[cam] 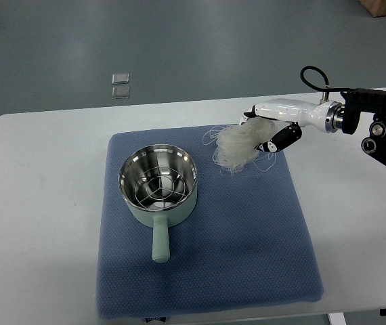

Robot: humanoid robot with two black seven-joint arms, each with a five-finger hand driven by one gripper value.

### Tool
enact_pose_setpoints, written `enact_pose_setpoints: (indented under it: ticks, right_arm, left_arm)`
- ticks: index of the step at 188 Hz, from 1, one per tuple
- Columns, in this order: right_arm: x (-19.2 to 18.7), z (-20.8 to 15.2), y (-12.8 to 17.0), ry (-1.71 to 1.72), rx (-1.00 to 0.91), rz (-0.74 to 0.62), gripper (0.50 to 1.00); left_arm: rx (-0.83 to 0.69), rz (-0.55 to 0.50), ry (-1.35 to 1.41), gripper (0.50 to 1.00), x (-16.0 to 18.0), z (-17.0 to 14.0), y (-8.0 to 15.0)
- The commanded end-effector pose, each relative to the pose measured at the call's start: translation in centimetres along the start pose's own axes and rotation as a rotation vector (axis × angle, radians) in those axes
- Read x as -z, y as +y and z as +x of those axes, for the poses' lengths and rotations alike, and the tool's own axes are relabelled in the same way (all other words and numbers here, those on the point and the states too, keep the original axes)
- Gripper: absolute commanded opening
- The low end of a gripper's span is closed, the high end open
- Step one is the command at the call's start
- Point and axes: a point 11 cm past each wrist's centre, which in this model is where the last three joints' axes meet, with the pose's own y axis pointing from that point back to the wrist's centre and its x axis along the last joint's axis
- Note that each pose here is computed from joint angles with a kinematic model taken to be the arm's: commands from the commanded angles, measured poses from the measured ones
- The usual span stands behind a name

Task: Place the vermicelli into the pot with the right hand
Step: 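Lift the vermicelli with the right hand and carry it over the pot, then open the right hand to drop the vermicelli into the steel pot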

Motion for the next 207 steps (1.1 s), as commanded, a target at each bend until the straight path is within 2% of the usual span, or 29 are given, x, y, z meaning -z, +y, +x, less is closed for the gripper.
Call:
enact_pose_setpoints:
  ticks: [1,61,85,152,184,207]
  right_arm:
    - [0.6,1.7,-0.1,0.010,-0.026,0.012,0.568]
    - [4.0,7.0,-0.9,0.054,-0.075,0.082,0.568]
    - [6.2,7.5,-2.2,0.065,-0.066,0.134,0.568]
    - [13.4,3.7,-7.8,0.033,-0.007,0.321,0.568]
    - [15.1,0.4,-9.5,-0.019,0.028,0.370,0.570]
    - [14.4,-1.5,-10.4,-0.040,0.051,0.332,0.578]
  left_arm:
    - [0.000,-0.001,0.000,1.000,-0.1,0.0,0.0]
    - [-0.001,-0.001,-0.002,1.000,0.0,0.0,0.0]
    - [-0.001,0.001,-0.001,1.000,0.0,0.0,0.0]
    - [-0.001,-0.001,-0.002,1.000,0.0,0.0,0.0]
    - [-0.001,0.001,-0.001,1.000,0.0,0.0,0.0]
    - [0.000,0.001,0.000,1.000,0.0,0.0,0.0]
